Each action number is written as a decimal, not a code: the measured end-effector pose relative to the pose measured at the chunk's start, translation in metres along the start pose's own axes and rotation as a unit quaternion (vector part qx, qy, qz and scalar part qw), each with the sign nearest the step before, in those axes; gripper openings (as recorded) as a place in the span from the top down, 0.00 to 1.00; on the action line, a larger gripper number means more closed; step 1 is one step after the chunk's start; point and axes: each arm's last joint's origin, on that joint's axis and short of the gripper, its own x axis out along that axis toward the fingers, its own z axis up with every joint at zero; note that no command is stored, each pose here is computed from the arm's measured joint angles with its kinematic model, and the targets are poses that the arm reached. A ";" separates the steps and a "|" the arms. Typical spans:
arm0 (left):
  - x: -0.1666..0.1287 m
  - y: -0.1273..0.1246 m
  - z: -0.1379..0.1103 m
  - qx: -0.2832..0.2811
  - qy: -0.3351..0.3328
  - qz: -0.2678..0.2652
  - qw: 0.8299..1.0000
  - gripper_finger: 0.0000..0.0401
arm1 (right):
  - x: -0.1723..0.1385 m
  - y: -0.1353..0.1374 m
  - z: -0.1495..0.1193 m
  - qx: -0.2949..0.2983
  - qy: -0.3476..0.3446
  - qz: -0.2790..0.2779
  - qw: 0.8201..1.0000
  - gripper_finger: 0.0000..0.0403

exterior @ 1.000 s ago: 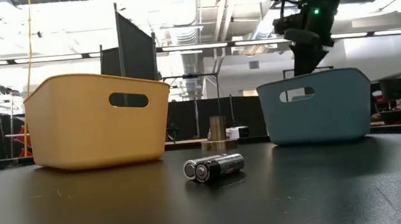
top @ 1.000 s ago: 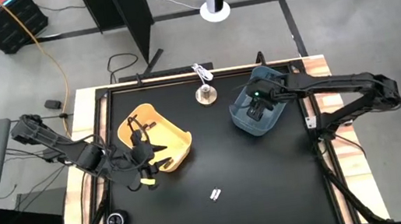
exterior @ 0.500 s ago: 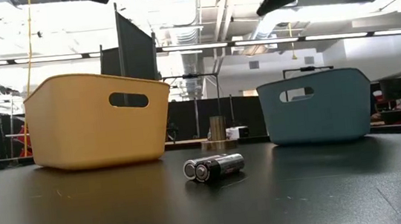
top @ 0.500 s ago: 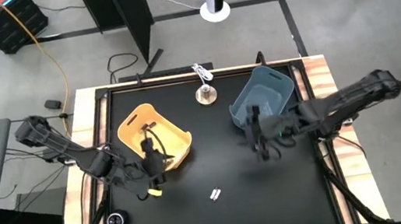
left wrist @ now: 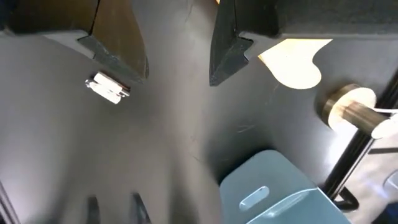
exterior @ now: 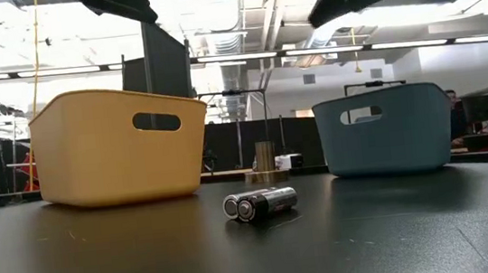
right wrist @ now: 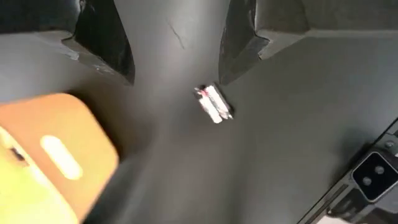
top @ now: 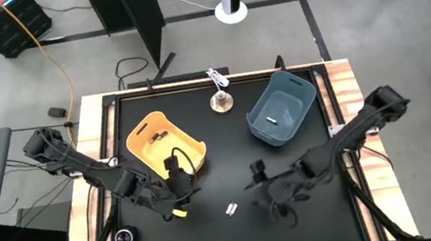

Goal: Sort batteries
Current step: Put the silver battery into the blue bin

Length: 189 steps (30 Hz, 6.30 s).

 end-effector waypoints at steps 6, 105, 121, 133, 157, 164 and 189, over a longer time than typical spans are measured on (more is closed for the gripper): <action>0.000 0.000 0.000 -0.019 0.000 0.000 1.000 0.59 | 0.032 0.015 0.015 -0.038 0.033 0.044 0.998 0.38; 0.000 0.000 -0.001 -0.031 0.002 0.001 1.000 0.59 | 0.134 0.014 0.032 -0.103 0.169 0.108 0.974 0.37; 0.000 0.000 -0.001 -0.032 0.002 0.001 0.999 0.59 | 0.129 0.032 0.032 -0.130 0.167 0.121 0.970 0.37; 0.000 0.000 -0.001 -0.031 0.001 0.001 1.000 0.59 | 0.135 0.033 0.021 -0.125 0.165 0.104 0.973 0.37; 0.000 0.000 -0.001 -0.031 0.001 0.001 1.000 0.59 | 0.138 0.032 0.012 -0.119 0.174 0.106 0.972 0.37; 0.000 0.000 -0.001 -0.031 0.001 0.001 1.000 0.59 | 0.138 0.030 0.011 -0.109 0.179 0.120 0.970 0.45; 0.000 0.000 -0.001 -0.030 0.001 0.001 1.000 0.59 | 0.141 0.028 0.005 -0.085 0.202 0.150 0.964 0.62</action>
